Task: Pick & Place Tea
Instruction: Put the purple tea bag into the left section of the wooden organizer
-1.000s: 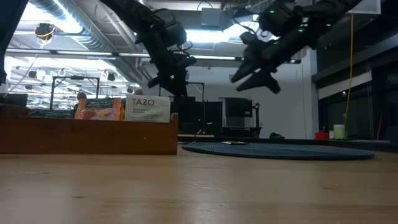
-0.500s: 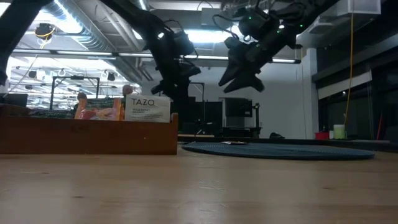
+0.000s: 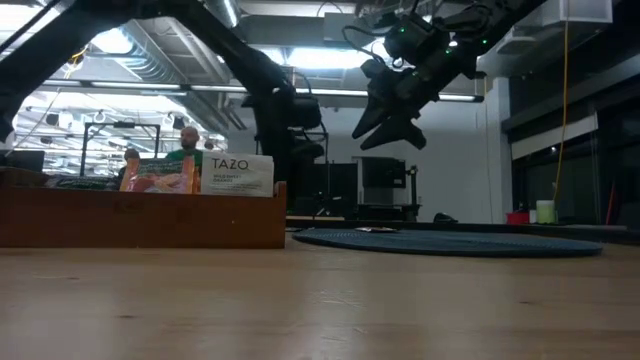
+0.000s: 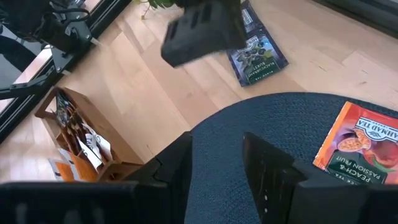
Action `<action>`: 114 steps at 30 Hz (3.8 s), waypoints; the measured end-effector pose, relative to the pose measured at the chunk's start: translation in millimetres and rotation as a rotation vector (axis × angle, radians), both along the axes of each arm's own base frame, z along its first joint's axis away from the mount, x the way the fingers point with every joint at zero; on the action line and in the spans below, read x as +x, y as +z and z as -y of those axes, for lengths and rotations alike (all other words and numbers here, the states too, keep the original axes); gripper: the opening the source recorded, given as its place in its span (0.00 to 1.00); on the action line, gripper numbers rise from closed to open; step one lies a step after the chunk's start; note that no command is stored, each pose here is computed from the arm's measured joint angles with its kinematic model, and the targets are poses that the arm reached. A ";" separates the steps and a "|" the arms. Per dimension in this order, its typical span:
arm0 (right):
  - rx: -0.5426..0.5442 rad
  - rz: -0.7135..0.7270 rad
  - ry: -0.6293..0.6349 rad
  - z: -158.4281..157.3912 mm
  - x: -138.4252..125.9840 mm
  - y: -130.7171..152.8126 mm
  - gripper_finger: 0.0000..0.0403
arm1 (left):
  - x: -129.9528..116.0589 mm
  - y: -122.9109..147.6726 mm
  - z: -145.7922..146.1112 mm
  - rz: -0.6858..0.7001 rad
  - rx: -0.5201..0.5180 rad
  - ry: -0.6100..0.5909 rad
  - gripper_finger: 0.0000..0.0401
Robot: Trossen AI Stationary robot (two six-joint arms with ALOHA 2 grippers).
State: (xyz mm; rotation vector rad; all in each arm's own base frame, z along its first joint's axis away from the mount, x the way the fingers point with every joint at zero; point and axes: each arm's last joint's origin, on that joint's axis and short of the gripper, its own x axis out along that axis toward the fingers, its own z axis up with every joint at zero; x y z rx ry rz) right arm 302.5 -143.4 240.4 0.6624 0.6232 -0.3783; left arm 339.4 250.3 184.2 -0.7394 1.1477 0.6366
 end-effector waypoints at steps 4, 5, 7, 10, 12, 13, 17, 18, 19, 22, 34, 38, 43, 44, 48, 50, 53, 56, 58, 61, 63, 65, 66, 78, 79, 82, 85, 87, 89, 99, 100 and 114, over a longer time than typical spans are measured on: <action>0.000 0.000 0.000 0.0 0.0 0.1 0.35 | 2.1 -13.5 -1.2 -0.021 -0.028 -0.002 0.19; 0.000 0.000 0.000 0.0 0.0 0.1 0.35 | 2.5 -17.1 -1.6 -0.029 -0.033 -0.001 0.19; 0.000 0.001 0.000 0.0 0.0 0.1 0.35 | 3.7 -24.5 -2.5 -0.041 -0.041 -0.001 0.19; 0.000 0.001 0.000 0.0 0.0 0.1 0.35 | 4.6 -33.9 -3.4 -0.062 -0.050 0.001 0.19; 0.000 0.001 0.000 0.0 0.0 0.2 0.35 | 5.6 -39.2 -3.6 -0.071 -0.058 0.000 0.19; 0.000 0.001 0.000 0.0 0.0 0.2 0.35 | 5.9 -40.1 -3.5 -0.071 -0.063 -0.001 0.19; 0.000 0.002 0.000 0.0 0.0 0.3 0.35 | 6.8 -45.6 -1.1 -0.088 -0.091 -0.009 0.19; 0.000 0.002 0.000 -0.1 0.0 0.3 0.35 | 7.3 -46.5 0.3 -0.096 -0.093 -0.016 0.19; 0.000 0.002 0.000 -0.1 0.0 0.3 0.35 | 7.9 -46.5 2.1 -0.102 -0.094 -0.024 0.19; 0.013 0.000 -0.008 -0.3 -0.2 0.0 0.35 | 10.7 -47.7 10.9 -0.126 -0.109 -0.054 0.19; 0.240 0.005 -0.065 -0.6 -17.3 -36.4 0.35 | 34.3 -47.9 54.5 -0.109 -0.166 -0.194 0.19; 0.272 0.009 -0.066 -3.6 -20.3 -45.2 0.35 | 41.4 -44.9 69.1 -0.095 -0.168 -0.235 0.19; 0.274 0.000 -0.067 -4.2 -22.2 -48.6 0.35 | 36.5 -25.3 70.8 -0.119 -0.070 -0.222 0.19; 0.273 0.000 -0.067 -4.3 -22.1 -48.5 0.35 | 33.7 -15.7 68.2 -0.105 -0.046 -0.212 0.19; 0.263 0.016 -0.064 -3.8 -21.0 -47.3 0.35 | 20.4 23.3 63.5 -0.057 0.026 -0.179 0.19; 0.259 0.023 -0.063 -3.5 -20.5 -46.7 0.35 | 14.9 33.2 63.6 -0.050 0.031 -0.172 0.19; 0.254 0.030 -0.062 -3.2 -20.1 -46.2 0.35 | 9.9 43.3 65.4 -0.043 0.036 -0.169 0.19; 0.250 0.038 -0.061 -3.0 -19.5 -45.5 0.35 | 5.3 29.7 68.3 -0.075 0.000 -0.171 0.19; 0.247 0.047 -0.061 -2.7 -19.0 -44.9 0.35 | 2.6 15.9 70.2 -0.072 -0.024 -0.171 0.19; 0.241 0.057 -0.064 -2.2 -18.3 -44.0 0.35 | -1.9 -4.8 73.0 -0.058 -0.048 -0.152 0.18; 0.244 0.062 -0.070 -1.9 -18.1 -43.7 0.35 | -4.4 -13.0 72.0 -0.044 -0.049 -0.143 0.17; 0.244 0.065 -0.087 -2.0 -17.6 -43.4 0.35 | -5.2 -19.9 71.2 -0.022 -0.034 -0.141 0.16; 0.240 0.063 -0.092 -2.1 -17.5 -43.4 0.35 | -6.4 -24.0 71.7 -0.019 -0.031 -0.140 0.15; 0.235 0.053 -0.142 -18.9 -8.6 -43.7 0.35 | -35.3 -68.3 76.4 0.017 -0.080 -0.091 0.06; 0.242 0.057 -0.155 -20.7 -7.3 -43.7 0.35 | -36.1 -68.7 75.9 0.023 -0.088 -0.102 0.05; 0.284 0.083 -0.205 -22.9 0.8 -49.9 0.35 | -37.5 -69.6 73.1 0.046 -0.089 -0.143 0.04; 0.351 0.098 -0.242 -21.8 16.6 -64.5 0.35 | -37.3 -70.0 71.0 0.060 -0.077 -0.165 0.03; 0.362 0.080 -0.243 -19.9 27.4 -72.8 0.35 | -38.4 -70.6 70.0 0.076 -0.106 -0.175 0.03; 0.338 0.072 -0.263 -19.6 36.6 -76.3 0.35 | -38.5 -70.8 70.1 0.082 -0.113 -0.191 0.03; 0.384 0.025 -0.418 -17.0 49.3 -103.3 0.35 | -37.8 -71.3 73.1 0.098 -0.128 -0.256 0.02; 0.389 0.025 -0.415 -17.0 50.6 -107.1 0.35 | -37.8 -71.3 73.0 0.099 -0.128 -0.256 0.02; 0.435 0.087 -0.456 -12.8 61.6 -133.3 0.35 | -37.6 -71.4 73.1 0.102 -0.128 -0.264 0.01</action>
